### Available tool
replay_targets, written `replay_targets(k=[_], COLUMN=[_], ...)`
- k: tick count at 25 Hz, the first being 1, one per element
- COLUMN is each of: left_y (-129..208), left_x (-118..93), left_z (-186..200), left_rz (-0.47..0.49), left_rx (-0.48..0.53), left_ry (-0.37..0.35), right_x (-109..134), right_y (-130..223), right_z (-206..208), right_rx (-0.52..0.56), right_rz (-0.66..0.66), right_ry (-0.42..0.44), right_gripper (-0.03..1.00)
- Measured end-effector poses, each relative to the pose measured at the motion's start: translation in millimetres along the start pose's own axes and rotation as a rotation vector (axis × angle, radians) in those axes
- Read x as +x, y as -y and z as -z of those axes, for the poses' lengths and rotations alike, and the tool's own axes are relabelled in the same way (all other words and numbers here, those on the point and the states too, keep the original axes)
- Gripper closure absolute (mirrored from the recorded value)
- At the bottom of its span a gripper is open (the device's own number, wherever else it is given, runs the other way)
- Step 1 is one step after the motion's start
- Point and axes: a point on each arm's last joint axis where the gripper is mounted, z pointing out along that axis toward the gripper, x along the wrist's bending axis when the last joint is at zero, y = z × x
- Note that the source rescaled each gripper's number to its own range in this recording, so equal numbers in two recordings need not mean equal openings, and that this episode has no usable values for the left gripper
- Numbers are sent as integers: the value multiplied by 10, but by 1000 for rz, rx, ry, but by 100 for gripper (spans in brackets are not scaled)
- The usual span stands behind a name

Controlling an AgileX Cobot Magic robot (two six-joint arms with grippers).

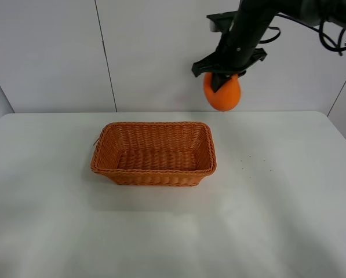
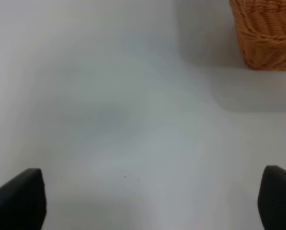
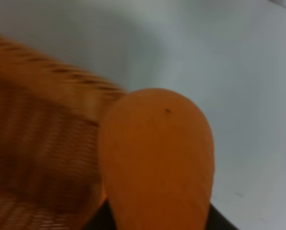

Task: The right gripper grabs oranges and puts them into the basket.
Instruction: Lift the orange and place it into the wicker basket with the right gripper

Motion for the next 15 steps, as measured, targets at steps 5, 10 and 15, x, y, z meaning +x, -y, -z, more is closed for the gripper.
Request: replay_targets(k=[5,10,15], left_y=[0,0,0], left_x=[0,0,0], left_z=[0,0,0], left_rz=[0,0,0], left_rx=[0,0,0], left_ry=[0,0,0], right_x=[644,998,1060], right_y=[-6,52,166], right_z=[-286,-879,-1396], right_rx=[-11,6,61], right_rz=[108,180,193], right_ry=[-63,-90,-87], right_gripper=[97,97,95])
